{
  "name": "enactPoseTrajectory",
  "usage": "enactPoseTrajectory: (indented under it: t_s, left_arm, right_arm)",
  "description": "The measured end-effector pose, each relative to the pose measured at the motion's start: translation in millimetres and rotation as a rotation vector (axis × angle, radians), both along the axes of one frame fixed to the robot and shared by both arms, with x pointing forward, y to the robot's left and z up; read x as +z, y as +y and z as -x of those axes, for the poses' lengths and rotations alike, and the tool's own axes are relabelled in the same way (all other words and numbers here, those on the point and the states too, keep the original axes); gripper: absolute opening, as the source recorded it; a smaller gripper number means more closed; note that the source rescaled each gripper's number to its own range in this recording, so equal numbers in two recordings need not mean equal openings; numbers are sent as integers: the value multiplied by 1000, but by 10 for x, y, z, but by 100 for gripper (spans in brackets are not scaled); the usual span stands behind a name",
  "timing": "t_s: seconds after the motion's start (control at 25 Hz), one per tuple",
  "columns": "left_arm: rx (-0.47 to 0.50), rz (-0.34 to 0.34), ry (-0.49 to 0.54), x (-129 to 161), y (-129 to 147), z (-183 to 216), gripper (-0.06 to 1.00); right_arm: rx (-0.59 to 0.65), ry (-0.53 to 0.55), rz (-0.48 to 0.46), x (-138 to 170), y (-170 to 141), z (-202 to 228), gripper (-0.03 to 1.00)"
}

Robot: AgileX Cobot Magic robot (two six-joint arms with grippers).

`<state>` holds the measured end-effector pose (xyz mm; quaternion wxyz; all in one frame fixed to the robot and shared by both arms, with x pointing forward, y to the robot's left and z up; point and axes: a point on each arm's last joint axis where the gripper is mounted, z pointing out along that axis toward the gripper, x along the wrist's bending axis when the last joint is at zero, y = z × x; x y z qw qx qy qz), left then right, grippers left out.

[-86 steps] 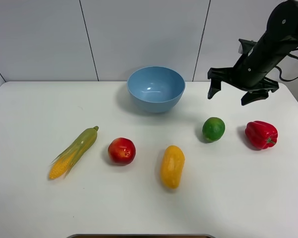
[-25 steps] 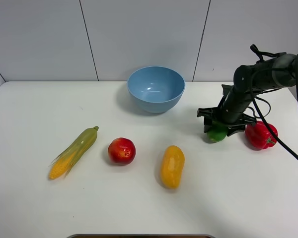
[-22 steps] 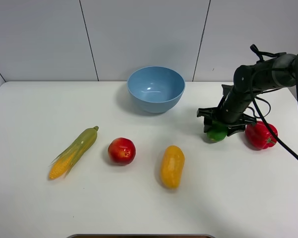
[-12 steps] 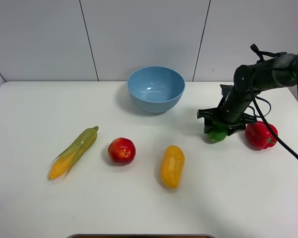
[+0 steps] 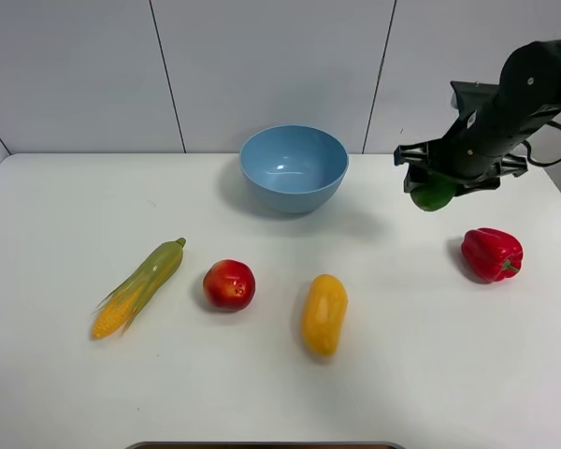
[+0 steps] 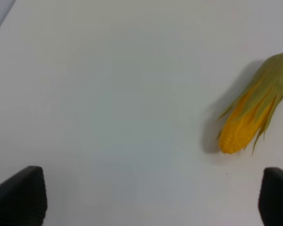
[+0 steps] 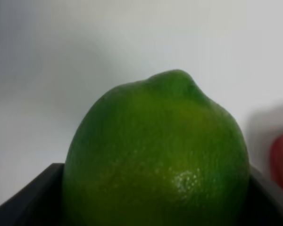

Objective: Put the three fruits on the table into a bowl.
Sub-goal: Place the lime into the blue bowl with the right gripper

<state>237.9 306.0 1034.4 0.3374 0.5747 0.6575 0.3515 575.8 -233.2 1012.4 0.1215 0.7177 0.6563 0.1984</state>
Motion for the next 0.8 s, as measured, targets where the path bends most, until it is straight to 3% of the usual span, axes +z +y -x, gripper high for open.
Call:
enactPoseTrajectory:
  t_s: [0.28, 0.8]
  left_arm:
    - [0, 0, 0, 0, 0, 0, 100]
    - [0, 0, 0, 0, 0, 0, 100]
  right_arm:
    - [111, -165, -28, 447, 268, 214, 32]
    - [238, -423, -79, 644, 649, 100, 32]
